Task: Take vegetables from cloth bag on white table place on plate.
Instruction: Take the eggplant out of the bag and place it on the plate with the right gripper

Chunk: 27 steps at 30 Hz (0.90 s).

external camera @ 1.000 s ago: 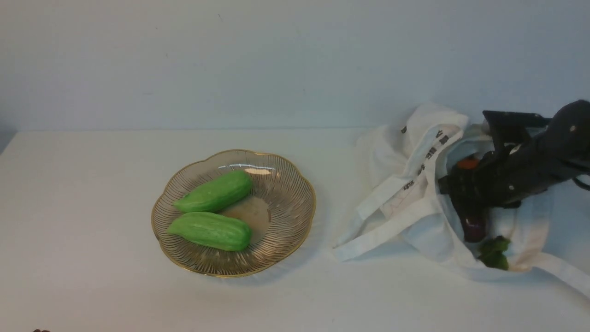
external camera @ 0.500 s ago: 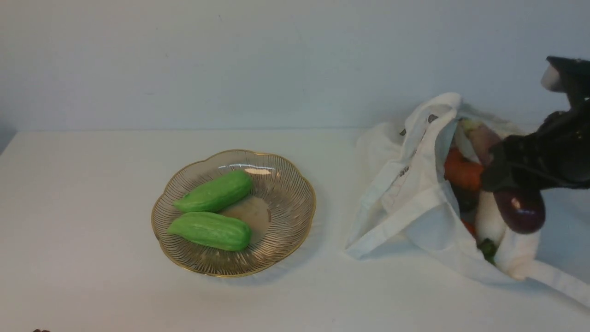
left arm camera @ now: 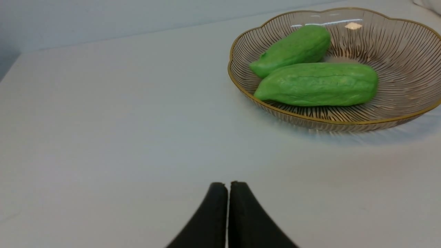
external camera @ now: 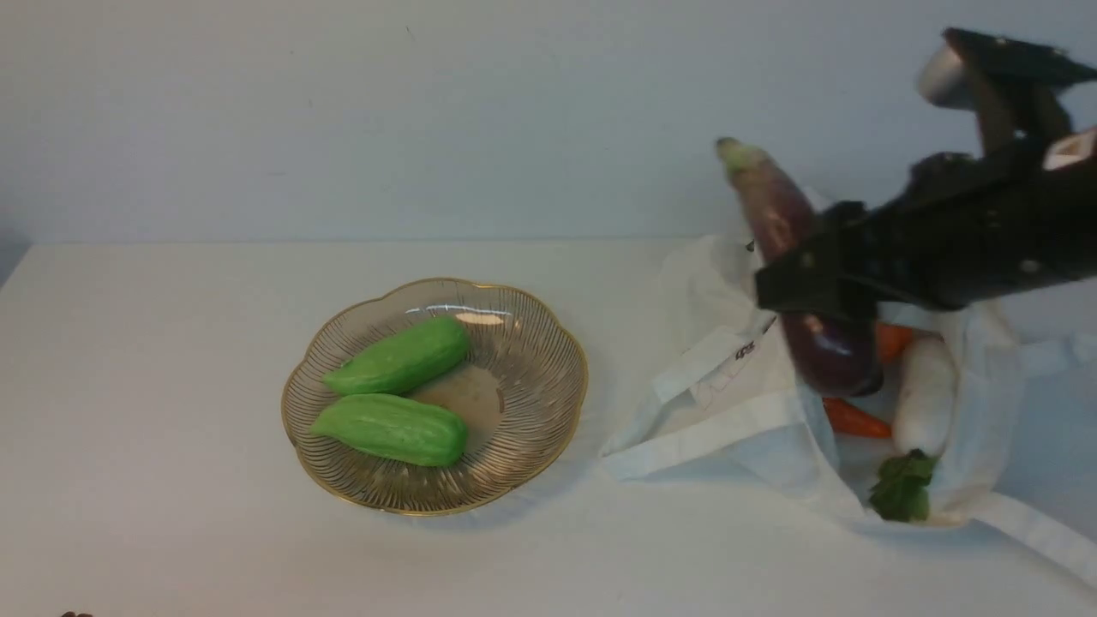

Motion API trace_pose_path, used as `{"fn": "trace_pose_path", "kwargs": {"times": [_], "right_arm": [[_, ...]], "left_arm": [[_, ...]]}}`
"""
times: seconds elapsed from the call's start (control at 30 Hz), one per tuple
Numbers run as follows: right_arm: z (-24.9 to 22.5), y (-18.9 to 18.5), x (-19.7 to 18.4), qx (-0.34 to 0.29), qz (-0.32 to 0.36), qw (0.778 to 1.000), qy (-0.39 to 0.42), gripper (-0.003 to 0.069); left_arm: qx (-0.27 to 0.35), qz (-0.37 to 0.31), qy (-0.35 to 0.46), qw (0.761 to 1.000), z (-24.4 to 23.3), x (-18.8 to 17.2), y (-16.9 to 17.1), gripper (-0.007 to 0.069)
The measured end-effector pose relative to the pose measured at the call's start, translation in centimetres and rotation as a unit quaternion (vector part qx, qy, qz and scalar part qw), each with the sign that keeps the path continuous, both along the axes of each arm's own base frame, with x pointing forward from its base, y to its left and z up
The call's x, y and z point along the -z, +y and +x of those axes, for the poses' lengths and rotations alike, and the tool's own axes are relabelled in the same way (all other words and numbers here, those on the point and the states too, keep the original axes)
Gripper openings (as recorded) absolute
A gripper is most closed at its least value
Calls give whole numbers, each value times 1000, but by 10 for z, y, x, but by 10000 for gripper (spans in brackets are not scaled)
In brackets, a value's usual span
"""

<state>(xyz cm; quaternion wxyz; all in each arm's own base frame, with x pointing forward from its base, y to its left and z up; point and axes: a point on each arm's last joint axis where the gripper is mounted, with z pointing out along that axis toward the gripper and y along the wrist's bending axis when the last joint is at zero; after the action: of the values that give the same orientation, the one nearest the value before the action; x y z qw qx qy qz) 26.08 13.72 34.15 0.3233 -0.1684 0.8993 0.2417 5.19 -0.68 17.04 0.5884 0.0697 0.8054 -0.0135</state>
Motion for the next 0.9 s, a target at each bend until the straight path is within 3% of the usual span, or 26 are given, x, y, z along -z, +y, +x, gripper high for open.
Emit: {"fn": "trace_pose_path", "kwargs": {"times": [0.1, 0.23, 0.63, 0.7, 0.9], "right_arm": [[18, 57, 3, -63, -4, 998, -11, 381], [47, 106, 31, -82, -37, 996, 6, 381], [110, 156, 111, -43, -83, 993, 67, 383], [114, 159, 117, -43, -87, 992, 76, 410], [117, 161, 113, -38, -90, 992, 84, 631]], "left_arm": [[0, 0, 0, 1000, 0, 0, 0, -8], [0, 0, 0, 1000, 0, 0, 0, -8], [0, 0, 0, 1000, 0, 0, 0, -8], [0, 0, 0, 1000, 0, 0, 0, -8], [0, 0, 0, 1000, 0, 0, 0, -8]]}}
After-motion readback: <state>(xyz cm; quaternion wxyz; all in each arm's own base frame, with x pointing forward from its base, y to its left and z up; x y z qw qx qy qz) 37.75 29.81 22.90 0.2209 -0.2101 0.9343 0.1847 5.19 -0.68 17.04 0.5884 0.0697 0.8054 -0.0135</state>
